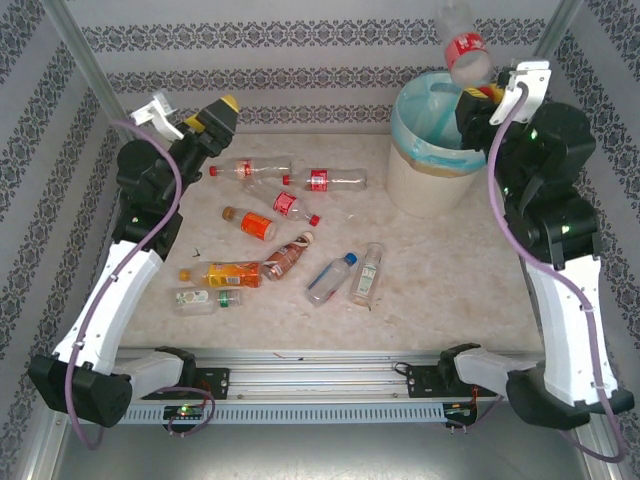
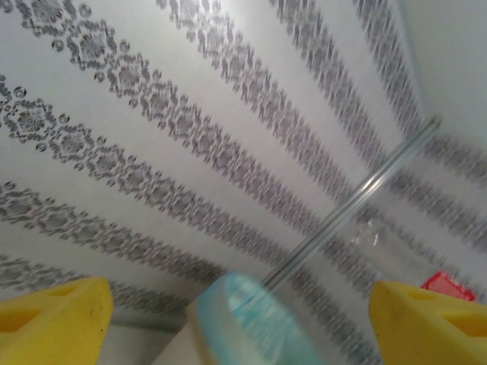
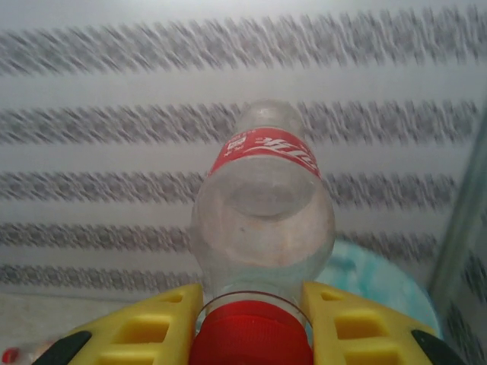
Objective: Put the plastic bottles in the bin
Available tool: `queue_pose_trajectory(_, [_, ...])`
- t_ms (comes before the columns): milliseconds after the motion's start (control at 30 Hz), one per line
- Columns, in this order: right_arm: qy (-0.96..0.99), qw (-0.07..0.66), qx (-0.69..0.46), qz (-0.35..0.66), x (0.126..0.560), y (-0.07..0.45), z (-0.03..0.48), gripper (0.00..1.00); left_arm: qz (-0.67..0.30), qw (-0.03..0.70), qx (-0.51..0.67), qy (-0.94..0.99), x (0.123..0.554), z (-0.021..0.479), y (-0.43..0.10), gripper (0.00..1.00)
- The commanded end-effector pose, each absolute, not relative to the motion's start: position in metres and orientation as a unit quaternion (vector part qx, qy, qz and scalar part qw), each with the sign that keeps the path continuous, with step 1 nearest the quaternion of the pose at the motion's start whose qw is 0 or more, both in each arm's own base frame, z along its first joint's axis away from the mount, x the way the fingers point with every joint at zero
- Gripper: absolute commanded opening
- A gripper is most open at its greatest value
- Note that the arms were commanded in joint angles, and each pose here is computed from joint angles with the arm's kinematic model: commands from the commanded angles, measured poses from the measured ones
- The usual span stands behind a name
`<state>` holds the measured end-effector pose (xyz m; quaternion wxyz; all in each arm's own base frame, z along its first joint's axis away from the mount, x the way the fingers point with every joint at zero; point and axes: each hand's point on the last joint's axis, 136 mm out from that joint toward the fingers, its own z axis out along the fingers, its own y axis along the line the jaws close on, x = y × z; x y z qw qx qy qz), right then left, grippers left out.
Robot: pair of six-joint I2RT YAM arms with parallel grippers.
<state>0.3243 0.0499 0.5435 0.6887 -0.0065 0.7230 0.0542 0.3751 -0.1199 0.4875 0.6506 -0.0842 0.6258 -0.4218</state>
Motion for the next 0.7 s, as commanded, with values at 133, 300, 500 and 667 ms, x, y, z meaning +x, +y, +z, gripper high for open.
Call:
queue_pose_trajectory(133, [0.876, 0.468, 0.105, 0.055, 0.356, 0.017, 0.436, 0.00, -0.316, 0.554, 0.105, 0.763, 0.369, 0.402, -0.188, 0.87])
queue_pose_trajectory(300, [0.906, 0.407, 0.107, 0.036, 0.382, 0.014, 0.410, 0.00, -0.291, 0.514, 0.189, 0.784, 0.355, 0.378, -0.227, 0.88])
queue_pose_trajectory(500, [0.927, 0.358, 0.112, -0.007, 0.409, 0.001, 0.384, 0.00, -0.274, 0.483, 0.259, 0.790, 0.339, 0.363, -0.253, 0.88])
queue_pose_trajectory(667, [0.943, 0.309, 0.117, -0.027, 0.428, -0.011, 0.354, 0.02, -0.257, 0.465, 0.305, 0.790, 0.330, 0.354, -0.262, 0.90])
